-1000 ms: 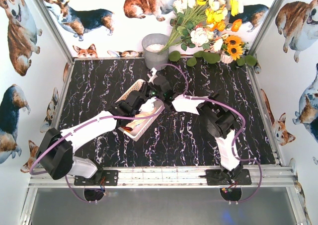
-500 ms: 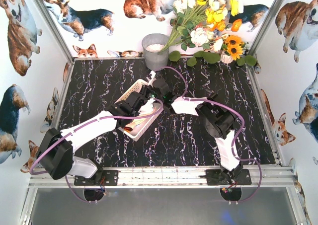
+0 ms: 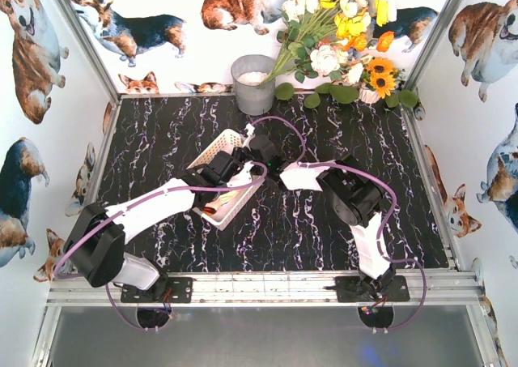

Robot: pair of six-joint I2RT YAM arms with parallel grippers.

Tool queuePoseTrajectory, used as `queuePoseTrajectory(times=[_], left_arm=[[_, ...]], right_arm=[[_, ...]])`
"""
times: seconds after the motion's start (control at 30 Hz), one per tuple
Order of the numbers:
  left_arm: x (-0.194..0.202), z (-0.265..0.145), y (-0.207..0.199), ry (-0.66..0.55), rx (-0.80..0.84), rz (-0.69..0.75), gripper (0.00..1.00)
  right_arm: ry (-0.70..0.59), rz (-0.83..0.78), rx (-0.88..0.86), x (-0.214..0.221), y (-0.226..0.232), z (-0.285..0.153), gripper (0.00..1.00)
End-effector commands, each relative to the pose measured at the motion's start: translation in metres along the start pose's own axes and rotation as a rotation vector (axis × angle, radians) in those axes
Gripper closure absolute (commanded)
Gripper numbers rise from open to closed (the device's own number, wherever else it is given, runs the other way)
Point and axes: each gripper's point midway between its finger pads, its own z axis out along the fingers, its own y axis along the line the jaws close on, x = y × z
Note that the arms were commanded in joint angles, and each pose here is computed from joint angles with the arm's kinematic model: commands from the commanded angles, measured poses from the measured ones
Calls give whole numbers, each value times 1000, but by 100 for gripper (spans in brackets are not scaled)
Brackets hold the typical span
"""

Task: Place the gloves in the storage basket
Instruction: Place the glove in the bin.

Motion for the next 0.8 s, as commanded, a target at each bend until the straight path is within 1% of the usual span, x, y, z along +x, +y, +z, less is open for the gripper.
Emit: queuePoseTrajectory(times=[0.0, 0.13, 0.4, 0.53, 0.77], left_arm=[[33, 0, -1, 150, -9, 16, 83], [36, 3, -3, 168, -8, 14, 72], [35, -5, 5, 166, -36, -14, 54], [36, -10, 12, 163, -72, -39, 53], [34, -9, 9, 151, -60, -49, 58]], right_arm=[[-42, -32, -11, -12, 6, -10, 100], [-46, -23, -8, -8, 3, -9, 100], [-64, -4, -1, -9, 0, -7, 100], [-104, 10, -3, -14, 4, -5, 100], [-208, 78, 23, -16, 3, 0, 100]])
